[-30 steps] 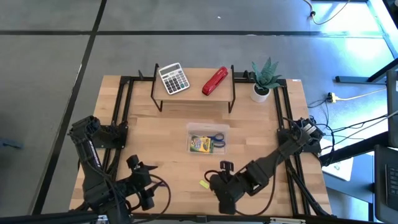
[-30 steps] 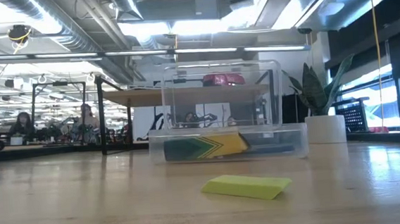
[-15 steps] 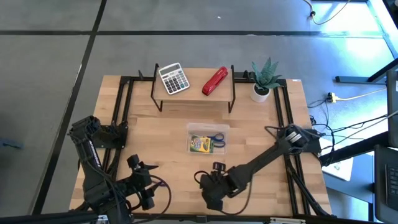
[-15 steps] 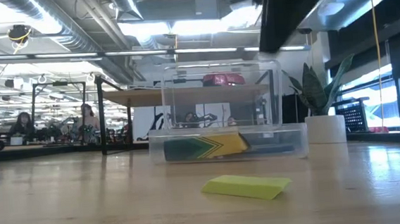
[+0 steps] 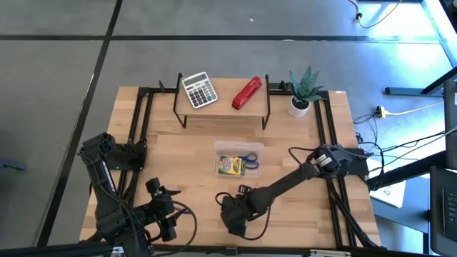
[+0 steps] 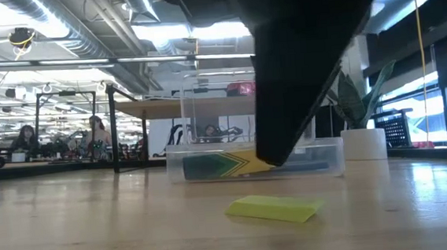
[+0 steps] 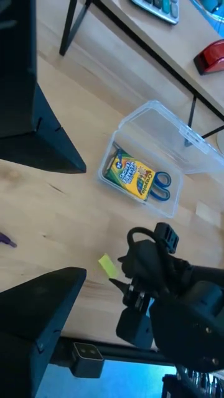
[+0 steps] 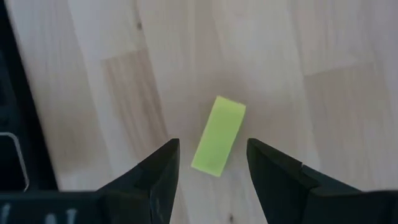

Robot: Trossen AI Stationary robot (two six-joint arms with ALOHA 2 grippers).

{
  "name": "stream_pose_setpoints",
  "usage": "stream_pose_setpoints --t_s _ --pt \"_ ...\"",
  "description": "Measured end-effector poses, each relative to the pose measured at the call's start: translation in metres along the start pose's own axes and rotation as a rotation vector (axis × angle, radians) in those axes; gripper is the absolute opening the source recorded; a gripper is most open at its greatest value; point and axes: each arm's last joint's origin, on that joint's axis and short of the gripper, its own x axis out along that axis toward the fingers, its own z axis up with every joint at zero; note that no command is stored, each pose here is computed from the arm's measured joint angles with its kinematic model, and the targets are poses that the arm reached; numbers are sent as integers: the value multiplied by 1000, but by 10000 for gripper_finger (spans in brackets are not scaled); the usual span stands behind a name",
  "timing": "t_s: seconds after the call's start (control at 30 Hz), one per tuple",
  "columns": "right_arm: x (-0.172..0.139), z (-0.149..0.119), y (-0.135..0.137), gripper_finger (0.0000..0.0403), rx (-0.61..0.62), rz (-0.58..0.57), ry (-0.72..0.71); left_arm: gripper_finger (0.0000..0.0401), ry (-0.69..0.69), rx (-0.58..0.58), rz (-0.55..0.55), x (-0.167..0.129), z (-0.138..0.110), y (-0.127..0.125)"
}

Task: Pack school essentials
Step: Put the green eraser into the transparent supply box

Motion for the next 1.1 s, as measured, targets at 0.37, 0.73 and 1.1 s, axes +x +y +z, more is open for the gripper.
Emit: stream_pose_setpoints --t_s 0.37,0.73,1.1 --pt "14 -1 -3 189 8 -27 21 254 0 -1 -1 0 0 0" --pt "15 4 -8 189 15 -41 14 254 0 -4 -1 0 0 0" --pt "26 2 -7 189 10 -42 23 254 0 -4 -1 0 0 0"
